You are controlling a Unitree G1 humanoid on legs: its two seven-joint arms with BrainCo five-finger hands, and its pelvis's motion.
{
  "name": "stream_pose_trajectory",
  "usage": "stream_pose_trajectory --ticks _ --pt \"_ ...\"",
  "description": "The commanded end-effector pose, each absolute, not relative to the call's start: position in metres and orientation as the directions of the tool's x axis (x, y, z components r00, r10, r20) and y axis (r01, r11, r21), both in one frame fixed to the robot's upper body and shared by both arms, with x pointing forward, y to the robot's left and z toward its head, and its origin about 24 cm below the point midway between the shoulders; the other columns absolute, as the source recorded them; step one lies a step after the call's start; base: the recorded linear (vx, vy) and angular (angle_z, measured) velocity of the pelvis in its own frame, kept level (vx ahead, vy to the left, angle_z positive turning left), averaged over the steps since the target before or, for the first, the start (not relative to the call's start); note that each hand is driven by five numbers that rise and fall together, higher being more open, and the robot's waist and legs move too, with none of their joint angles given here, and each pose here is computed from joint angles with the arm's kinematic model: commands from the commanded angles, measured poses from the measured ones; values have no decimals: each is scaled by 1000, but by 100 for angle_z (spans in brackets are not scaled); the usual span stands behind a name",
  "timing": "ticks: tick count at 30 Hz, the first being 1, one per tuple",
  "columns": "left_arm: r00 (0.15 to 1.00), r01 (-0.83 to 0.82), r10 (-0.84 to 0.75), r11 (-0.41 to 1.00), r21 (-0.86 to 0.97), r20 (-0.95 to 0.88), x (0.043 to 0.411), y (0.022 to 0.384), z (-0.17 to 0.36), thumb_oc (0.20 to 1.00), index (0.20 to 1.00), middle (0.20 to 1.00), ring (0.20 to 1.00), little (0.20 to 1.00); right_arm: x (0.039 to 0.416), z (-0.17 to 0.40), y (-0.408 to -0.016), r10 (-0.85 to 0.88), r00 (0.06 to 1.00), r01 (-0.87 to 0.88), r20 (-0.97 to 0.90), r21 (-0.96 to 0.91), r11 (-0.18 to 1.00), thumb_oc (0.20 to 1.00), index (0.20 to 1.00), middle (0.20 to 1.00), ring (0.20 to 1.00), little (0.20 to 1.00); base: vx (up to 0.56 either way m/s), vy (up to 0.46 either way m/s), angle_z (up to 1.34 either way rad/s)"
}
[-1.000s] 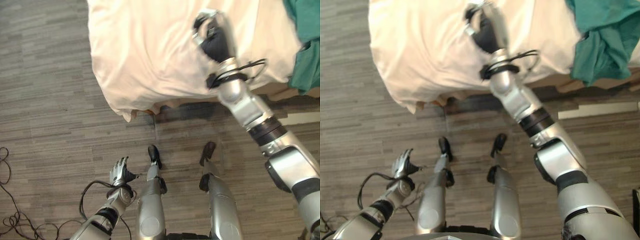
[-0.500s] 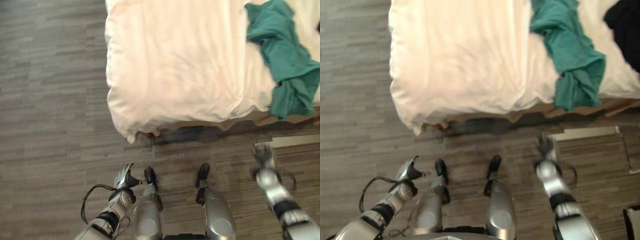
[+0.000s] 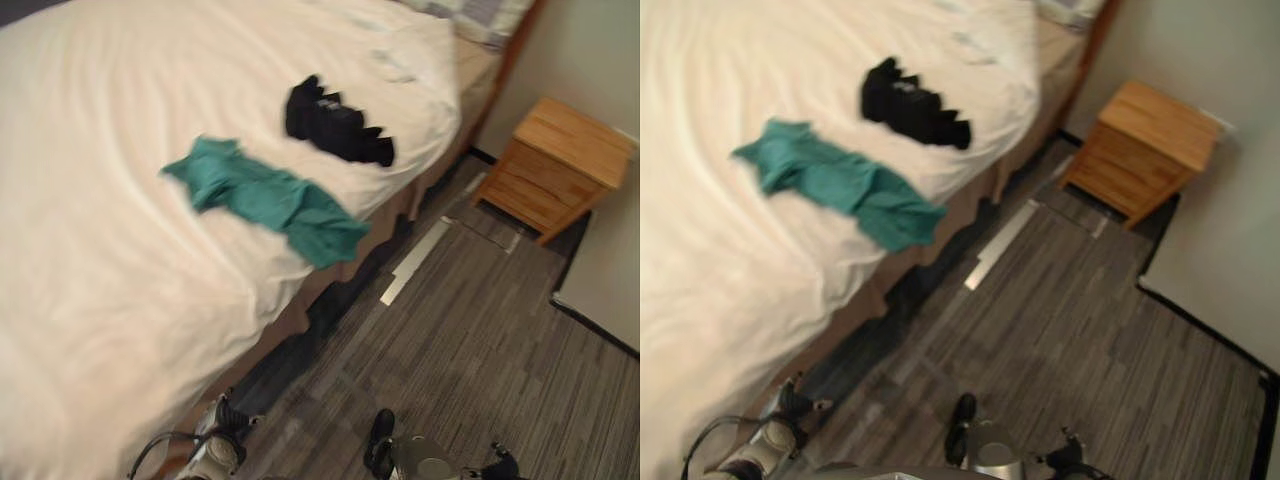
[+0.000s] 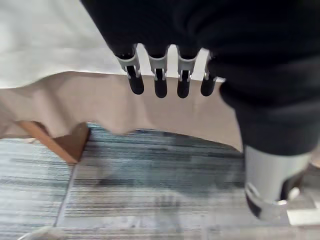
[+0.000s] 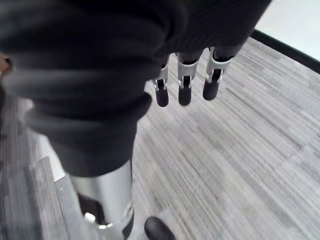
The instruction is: Tidy up the quilt and then pick up the clothes from the bed and put them into the laundry hamper.
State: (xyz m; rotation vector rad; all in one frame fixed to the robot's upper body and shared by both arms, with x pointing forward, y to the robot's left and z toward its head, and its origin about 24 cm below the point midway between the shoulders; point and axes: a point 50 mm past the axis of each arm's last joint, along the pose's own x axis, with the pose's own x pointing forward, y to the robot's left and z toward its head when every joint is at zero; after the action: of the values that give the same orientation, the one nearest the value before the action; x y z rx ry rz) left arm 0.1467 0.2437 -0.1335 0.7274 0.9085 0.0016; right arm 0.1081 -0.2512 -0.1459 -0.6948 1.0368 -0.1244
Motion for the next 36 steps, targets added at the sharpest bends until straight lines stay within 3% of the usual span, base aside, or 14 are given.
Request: stream_pose_trajectory --ticks 1,2,5,11,18,26,32,36 --pt "750 270 245 736 621 -615 183 234 -116 1000 1000 1000 1000 1000 143 -131 -261 -420 609 -203 -673 -644 738 1000 1000 1000 1000 1000 288 213 -189" --pt "736 236 262 766 599 -625 180 234 -118 1000 1000 1000 1000 1000 158 -125 -259 -397 652 -209 -646 -656 725 1000 1000 1000 1000 1000 282 164 -162" --pt "731 223 265 778 587 -629 177 230 -120 1000 1000 1000 1000 1000 161 -123 -262 -404 658 -199 -635 -664 721 1000 1000 1000 1000 1000 441 224 -134" --pt "691 231 289 780 582 -662 170 237 -124 1000 1000 1000 1000 1000 148 -130 -256 -415 615 -194 -671 -639 745 1000 1000 1000 1000 1000 579 186 -134" --pt "773 342 192 677 652 -605 202 224 -110 1000 1000 1000 1000 1000 156 -128 -245 -402 642 -129 -653 -609 783 1000 1000 1000 1000 1000 457 18 -21" --pt "742 365 179 700 613 -646 187 218 -120 1000 1000 1000 1000 1000 132 -138 -251 -406 584 -210 -703 -614 761 1000 1000 1000 1000 1000 441 -184 -19" --pt "814 271 176 727 630 -553 209 218 -101 1000 1000 1000 1000 1000 167 -120 -254 -353 693 -241 -629 -663 709 1000 1000 1000 1000 1000 312 9 -64" --pt "798 268 198 730 629 -569 198 220 -106 1000 1000 1000 1000 1000 170 -115 -256 -338 720 -253 -606 -683 685 1000 1000 1000 1000 1000 357 168 -35"
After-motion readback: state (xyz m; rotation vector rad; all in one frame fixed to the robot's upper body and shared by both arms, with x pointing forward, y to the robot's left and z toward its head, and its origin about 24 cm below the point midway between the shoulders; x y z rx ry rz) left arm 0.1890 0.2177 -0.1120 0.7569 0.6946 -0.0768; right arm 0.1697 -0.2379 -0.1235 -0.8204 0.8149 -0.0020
